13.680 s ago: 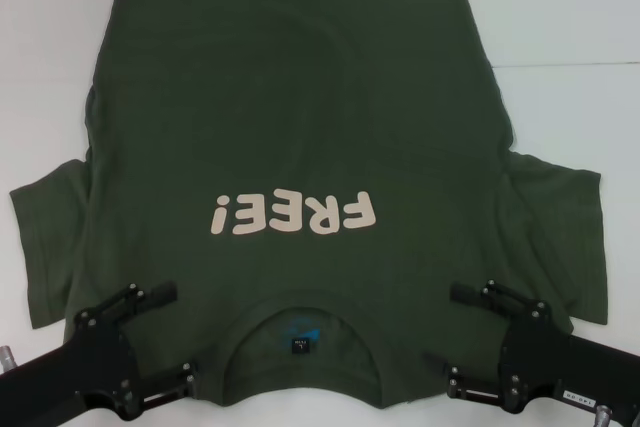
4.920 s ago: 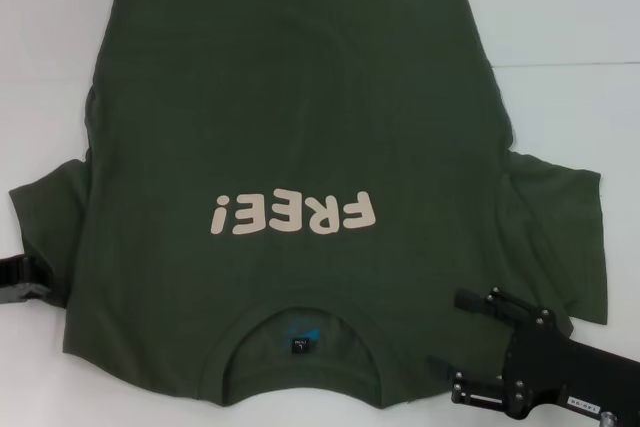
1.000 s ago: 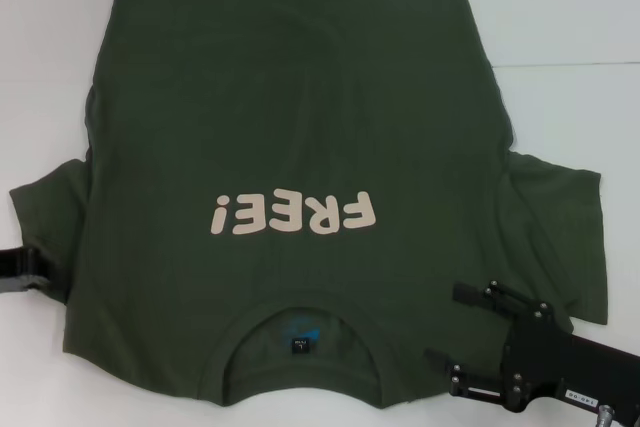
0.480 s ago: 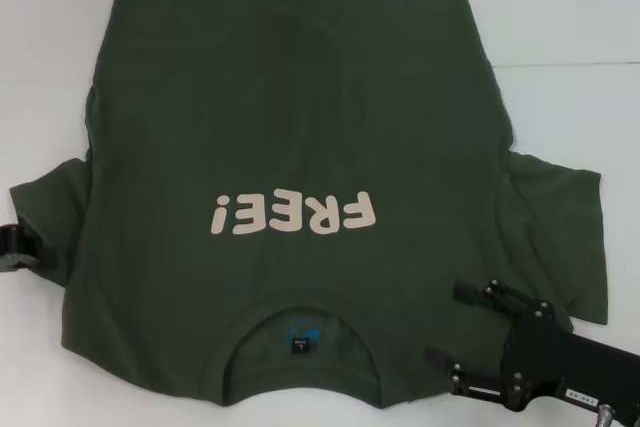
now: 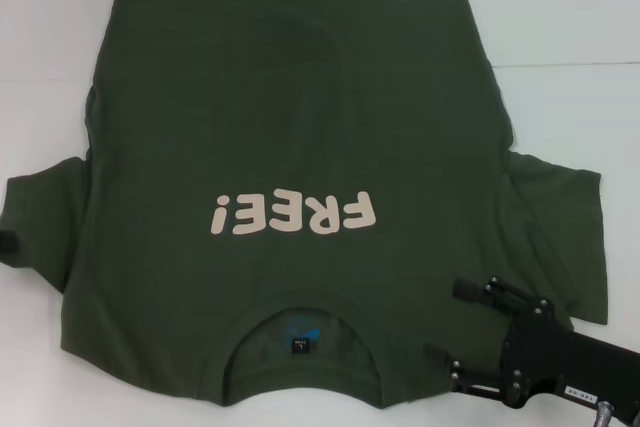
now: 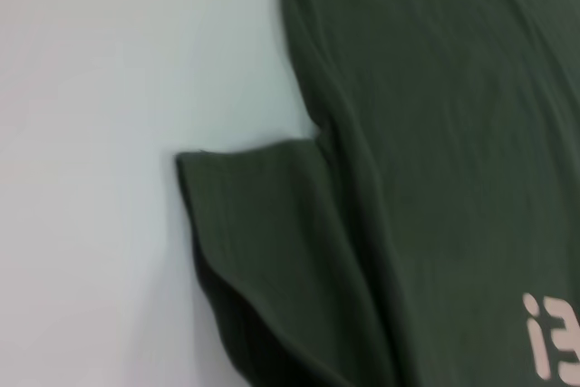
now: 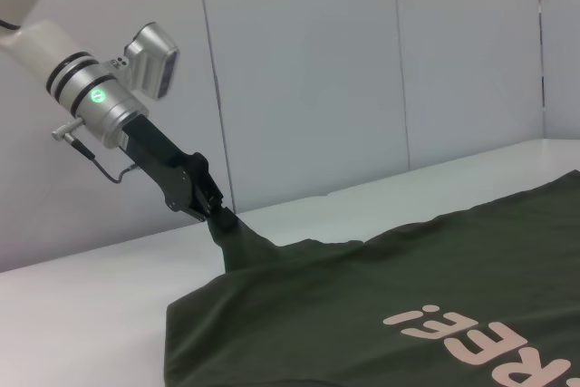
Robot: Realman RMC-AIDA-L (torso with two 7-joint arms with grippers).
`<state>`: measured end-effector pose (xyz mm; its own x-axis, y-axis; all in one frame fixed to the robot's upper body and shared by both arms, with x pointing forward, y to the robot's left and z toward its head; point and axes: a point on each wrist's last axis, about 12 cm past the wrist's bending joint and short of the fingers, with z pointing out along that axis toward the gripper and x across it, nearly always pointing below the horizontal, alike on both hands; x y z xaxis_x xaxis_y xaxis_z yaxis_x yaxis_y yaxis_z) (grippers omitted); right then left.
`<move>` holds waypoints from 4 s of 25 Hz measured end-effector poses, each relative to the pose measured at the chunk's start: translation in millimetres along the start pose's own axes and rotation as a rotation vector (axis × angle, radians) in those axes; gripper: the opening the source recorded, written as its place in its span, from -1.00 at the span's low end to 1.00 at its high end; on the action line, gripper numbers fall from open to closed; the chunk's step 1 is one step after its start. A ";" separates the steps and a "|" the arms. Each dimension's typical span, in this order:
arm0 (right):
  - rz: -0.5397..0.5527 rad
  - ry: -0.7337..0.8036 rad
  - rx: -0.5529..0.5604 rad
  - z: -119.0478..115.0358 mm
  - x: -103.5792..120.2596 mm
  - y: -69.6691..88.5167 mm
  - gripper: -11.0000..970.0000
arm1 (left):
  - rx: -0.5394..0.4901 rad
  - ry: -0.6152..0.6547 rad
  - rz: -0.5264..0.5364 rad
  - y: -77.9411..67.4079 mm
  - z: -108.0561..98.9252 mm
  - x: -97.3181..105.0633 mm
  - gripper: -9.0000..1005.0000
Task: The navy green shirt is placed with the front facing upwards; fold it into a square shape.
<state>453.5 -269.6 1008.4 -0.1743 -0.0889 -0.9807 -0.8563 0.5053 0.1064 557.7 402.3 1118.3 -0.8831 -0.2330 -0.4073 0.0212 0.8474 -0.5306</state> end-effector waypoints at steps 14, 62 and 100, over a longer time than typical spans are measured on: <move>0.001 -0.010 0.013 0.0 -1.1 -1.5 0.91 | -0.057 -0.107 -0.010 12.6 -29.5 -12.4 -0.98; 0.005 -0.021 0.003 1.9 -2.6 -0.7 0.91 | 0.311 -0.129 0.085 -85.2 51.9 -15.2 -0.95; 0.006 -0.027 -0.003 2.8 -3.1 0.2 0.91 | 0.419 -0.220 0.055 -86.5 96.8 24.4 0.53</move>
<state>455.2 -266.8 1010.9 -0.1667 -0.0625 -0.9840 -0.8566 0.5033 0.1131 579.7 277.1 1082.2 -0.7563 -0.3268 -0.5668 0.2923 0.6063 -0.7396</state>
